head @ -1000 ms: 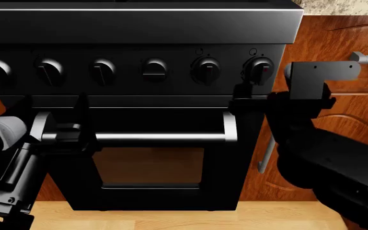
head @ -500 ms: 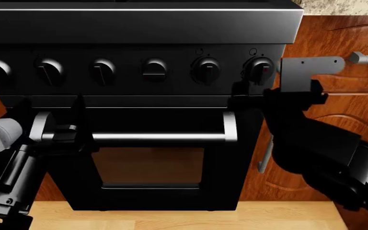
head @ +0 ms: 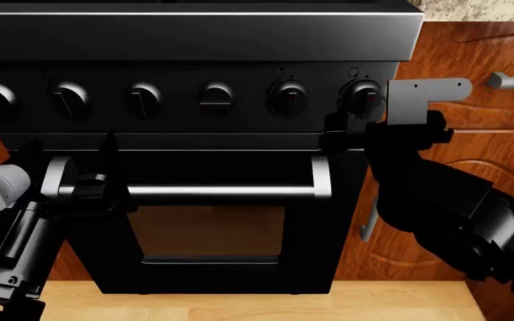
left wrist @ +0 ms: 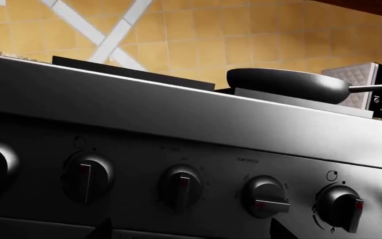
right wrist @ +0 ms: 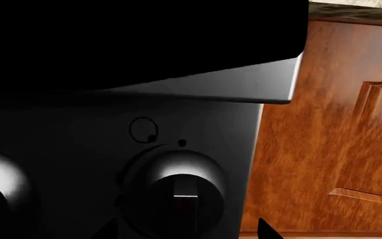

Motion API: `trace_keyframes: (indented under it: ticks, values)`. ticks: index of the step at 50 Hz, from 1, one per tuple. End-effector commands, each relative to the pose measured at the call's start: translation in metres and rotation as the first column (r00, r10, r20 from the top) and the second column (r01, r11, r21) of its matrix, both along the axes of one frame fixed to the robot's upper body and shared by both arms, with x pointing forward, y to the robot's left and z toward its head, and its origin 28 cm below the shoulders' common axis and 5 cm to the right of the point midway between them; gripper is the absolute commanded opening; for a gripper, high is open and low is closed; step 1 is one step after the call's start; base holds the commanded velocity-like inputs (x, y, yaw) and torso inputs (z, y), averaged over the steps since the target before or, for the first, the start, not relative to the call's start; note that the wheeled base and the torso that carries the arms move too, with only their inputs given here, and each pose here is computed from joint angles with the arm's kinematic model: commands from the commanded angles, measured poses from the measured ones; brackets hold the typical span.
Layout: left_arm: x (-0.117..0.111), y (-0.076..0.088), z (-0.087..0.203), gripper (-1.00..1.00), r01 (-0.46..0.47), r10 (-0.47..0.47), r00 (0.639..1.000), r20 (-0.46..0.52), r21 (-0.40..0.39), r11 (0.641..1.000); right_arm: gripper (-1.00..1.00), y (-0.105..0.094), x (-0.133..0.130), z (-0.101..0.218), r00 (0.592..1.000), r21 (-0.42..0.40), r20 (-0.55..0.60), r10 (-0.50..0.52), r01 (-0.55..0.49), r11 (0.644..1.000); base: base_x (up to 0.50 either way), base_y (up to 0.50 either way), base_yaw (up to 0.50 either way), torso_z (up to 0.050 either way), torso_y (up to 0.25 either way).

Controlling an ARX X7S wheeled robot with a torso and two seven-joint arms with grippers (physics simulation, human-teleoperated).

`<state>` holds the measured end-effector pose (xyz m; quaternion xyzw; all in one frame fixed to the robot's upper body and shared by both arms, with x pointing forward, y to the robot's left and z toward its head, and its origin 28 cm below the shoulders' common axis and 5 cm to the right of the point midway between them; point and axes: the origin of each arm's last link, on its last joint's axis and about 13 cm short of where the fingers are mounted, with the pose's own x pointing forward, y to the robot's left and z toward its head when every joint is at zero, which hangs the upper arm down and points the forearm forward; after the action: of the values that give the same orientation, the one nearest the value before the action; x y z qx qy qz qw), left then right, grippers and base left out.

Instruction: Pick the croissant and place it on the pan. Then turn on the stove to warm the croissant.

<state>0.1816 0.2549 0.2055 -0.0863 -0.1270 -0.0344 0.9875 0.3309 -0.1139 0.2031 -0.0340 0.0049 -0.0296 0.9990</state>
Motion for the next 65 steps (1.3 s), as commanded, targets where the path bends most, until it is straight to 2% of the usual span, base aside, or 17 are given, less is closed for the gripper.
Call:
trace_keyframes:
  ticks: [1,18,19,41,46,57,65]
  values:
    - [0.0004,0.0000,-0.0008,1.00,-0.003,0.003,1.000,-0.004,-0.001,1.000,1.00,-0.0014,0.0053,-0.0007,1.000,-0.003,0.001,-0.006,0.006,1.000,0.00,0.00,0.00,0.000,0.000]
    - [0.0007,-0.0007,-0.0016,1.00,-0.003,0.003,1.000,-0.010,-0.002,1.000,1.00,-0.0027,0.0110,-0.0033,1.000,-0.004,0.000,-0.009,0.009,1.000,0.00,0.00,0.00,0.000,0.000]
    - [0.0007,-0.0007,-0.0015,1.00,-0.004,0.003,1.000,-0.011,-0.001,1.000,-1.00,-0.0027,0.0116,-0.0035,1.000,-0.005,0.004,-0.013,0.013,1.000,0.00,0.00,0.00,0.000,0.000]
    - [0.0013,-0.0001,-0.0016,1.00,-0.007,0.007,1.000,-0.012,-0.006,1.000,-1.00,-0.0025,0.0133,-0.0025,1.000,-0.017,0.022,-0.017,0.017,1.000,0.01,0.00,0.00,0.000,-0.004]
    - [0.0014,0.0000,-0.0017,1.00,-0.007,0.007,1.000,-0.012,-0.005,1.000,-1.00,-0.0027,0.0125,-0.0008,0.999,-0.042,0.030,-0.016,0.017,0.999,0.01,0.00,0.00,0.000,-0.004]
    - [-0.0006,0.0008,-0.0005,1.00,-0.011,0.011,1.000,-0.007,-0.004,1.000,-1.00,-0.0038,0.0100,0.0037,0.998,-0.212,0.068,-0.012,0.026,0.977,0.00,0.00,0.00,0.000,-0.001]
    - [-0.0004,0.0006,-0.0007,1.00,-0.011,0.011,1.000,-0.008,-0.003,1.000,-1.00,-0.0051,0.0102,0.0046,0.996,-0.294,0.083,-0.015,0.038,0.955,0.00,0.00,0.00,0.000,0.000]
